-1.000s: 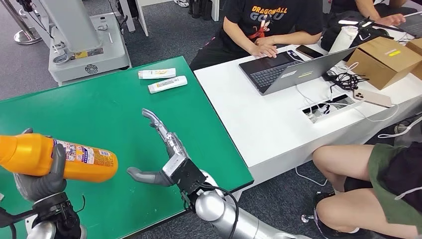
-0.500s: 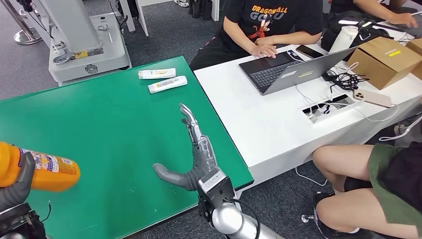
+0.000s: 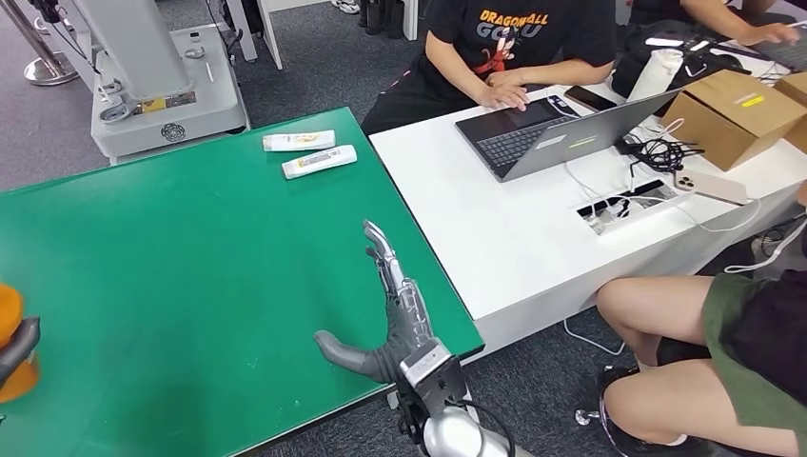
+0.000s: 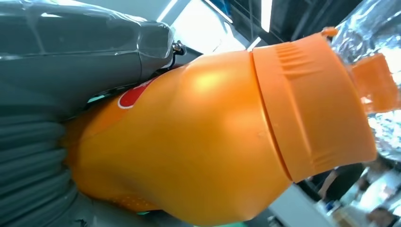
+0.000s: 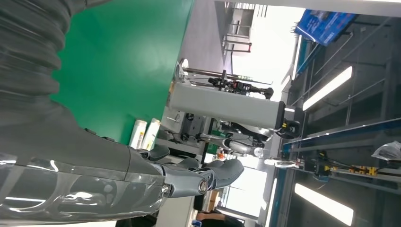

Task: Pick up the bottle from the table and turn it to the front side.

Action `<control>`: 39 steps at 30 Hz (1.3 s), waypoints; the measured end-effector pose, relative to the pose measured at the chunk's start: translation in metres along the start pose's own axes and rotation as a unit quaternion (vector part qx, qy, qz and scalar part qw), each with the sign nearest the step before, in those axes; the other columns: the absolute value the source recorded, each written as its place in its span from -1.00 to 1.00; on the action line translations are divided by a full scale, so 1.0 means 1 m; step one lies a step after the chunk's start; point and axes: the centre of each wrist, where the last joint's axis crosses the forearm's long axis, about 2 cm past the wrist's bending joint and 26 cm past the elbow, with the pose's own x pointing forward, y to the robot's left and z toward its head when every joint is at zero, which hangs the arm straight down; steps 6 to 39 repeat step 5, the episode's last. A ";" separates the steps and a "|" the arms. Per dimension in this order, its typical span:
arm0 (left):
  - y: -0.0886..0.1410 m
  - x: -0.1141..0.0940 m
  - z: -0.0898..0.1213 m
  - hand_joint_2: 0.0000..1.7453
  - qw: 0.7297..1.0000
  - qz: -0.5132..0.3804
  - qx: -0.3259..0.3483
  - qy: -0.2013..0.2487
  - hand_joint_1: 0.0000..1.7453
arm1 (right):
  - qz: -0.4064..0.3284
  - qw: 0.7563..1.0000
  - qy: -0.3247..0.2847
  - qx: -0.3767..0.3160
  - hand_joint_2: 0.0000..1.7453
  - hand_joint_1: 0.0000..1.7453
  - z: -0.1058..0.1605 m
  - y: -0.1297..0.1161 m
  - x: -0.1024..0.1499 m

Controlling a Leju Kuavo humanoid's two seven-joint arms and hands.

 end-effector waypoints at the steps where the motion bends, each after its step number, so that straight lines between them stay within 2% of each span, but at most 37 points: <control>1: 0.009 -0.005 0.002 1.00 1.000 -0.019 -0.013 0.003 1.00 | -0.002 1.000 0.001 0.003 1.00 -1.00 0.001 0.000 0.001; 5: 0.047 -0.023 0.012 1.00 0.993 -0.102 -0.063 0.019 1.00 | -0.008 1.000 0.007 0.014 1.00 -1.00 0.006 0.001 0.004; 39: 0.047 -0.023 0.012 1.00 0.993 -0.102 -0.063 0.019 1.00 | -0.008 1.000 0.007 0.014 1.00 -1.00 0.006 0.001 0.004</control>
